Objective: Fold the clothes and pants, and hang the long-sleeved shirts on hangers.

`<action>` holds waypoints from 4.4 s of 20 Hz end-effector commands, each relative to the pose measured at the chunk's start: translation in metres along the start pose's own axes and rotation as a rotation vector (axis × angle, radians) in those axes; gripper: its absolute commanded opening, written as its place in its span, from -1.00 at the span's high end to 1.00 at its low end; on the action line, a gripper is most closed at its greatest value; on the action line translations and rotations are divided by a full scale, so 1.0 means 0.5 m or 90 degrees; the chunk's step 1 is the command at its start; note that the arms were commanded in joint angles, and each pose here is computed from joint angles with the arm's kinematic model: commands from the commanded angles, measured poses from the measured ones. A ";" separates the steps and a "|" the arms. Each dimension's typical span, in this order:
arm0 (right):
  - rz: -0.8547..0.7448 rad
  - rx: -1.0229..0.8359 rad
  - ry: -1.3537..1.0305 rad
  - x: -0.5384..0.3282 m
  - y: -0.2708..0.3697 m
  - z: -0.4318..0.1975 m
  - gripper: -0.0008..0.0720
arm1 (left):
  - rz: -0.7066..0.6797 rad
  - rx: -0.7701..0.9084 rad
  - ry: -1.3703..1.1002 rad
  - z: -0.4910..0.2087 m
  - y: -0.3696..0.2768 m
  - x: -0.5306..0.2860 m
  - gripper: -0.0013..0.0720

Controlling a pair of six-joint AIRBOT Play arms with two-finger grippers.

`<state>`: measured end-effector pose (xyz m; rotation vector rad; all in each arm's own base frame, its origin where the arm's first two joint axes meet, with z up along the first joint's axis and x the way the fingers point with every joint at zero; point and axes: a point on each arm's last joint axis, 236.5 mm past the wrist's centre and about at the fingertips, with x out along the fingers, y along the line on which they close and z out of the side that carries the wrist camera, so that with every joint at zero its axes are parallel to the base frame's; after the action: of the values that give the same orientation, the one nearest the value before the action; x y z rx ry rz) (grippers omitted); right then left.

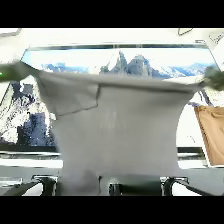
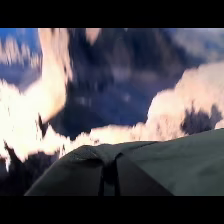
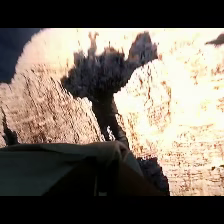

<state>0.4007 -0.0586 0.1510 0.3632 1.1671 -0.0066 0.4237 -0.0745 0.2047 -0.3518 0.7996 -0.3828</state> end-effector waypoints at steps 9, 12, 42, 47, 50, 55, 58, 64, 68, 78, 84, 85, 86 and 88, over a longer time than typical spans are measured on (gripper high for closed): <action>-0.009 0.079 -0.231 0.373 0.002 0.238 0.85 | 0.053 -0.138 -0.006 -0.051 0.226 0.399 0.87; -0.014 0.101 -0.235 0.398 -0.022 0.243 0.85 | 0.075 -0.130 -0.063 -0.018 0.241 0.431 0.87; -0.056 0.115 0.351 0.394 -0.107 -0.215 0.85 | 0.038 -0.222 0.519 -0.419 0.224 0.287 0.87; -0.058 0.132 0.345 0.397 -0.106 -0.212 0.78 | 0.042 -0.236 0.527 -0.426 0.227 0.291 0.86; -0.017 0.125 0.359 0.376 -0.080 -0.208 -0.27 | 0.037 -0.234 0.519 -0.407 0.226 0.277 -0.01; -0.033 0.185 0.321 0.227 -0.172 -0.168 -0.44 | 0.049 -0.247 0.480 -0.333 0.258 0.164 -0.63; -0.068 0.202 0.335 0.195 -0.213 -0.222 -0.44 | 0.063 -0.242 0.519 -0.424 0.260 0.117 -0.63; -0.063 0.210 0.415 0.222 -0.204 -0.362 -0.44 | 0.012 -0.278 0.575 -0.724 0.188 0.075 -0.62; -0.053 0.215 0.424 0.223 -0.196 -0.371 -0.44 | -0.037 -0.322 0.538 -0.753 0.147 0.103 -0.61; -0.086 0.191 0.435 0.210 -0.215 -0.414 -0.44 | -0.028 -0.296 0.570 -0.779 0.114 0.116 0.87; -0.046 0.179 0.448 0.288 -0.199 -0.541 -0.57 | -0.031 -0.284 0.570 -0.779 0.115 0.115 0.87; -0.036 0.188 0.443 0.297 -0.192 -0.544 -0.56 | -0.031 -0.284 0.570 -0.779 0.115 0.115 0.87; -0.024 0.194 0.439 0.304 -0.184 -0.547 -0.56 | -0.031 -0.284 0.569 -0.779 0.115 0.115 0.87; 0.012 0.202 0.435 0.315 -0.160 -0.553 -0.54 | -0.031 -0.284 0.569 -0.779 0.115 0.115 0.87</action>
<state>0.1975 -0.0428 -0.0972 0.6356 1.8883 -0.1014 0.1816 -0.1121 -0.1085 -0.6298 1.7656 -0.4020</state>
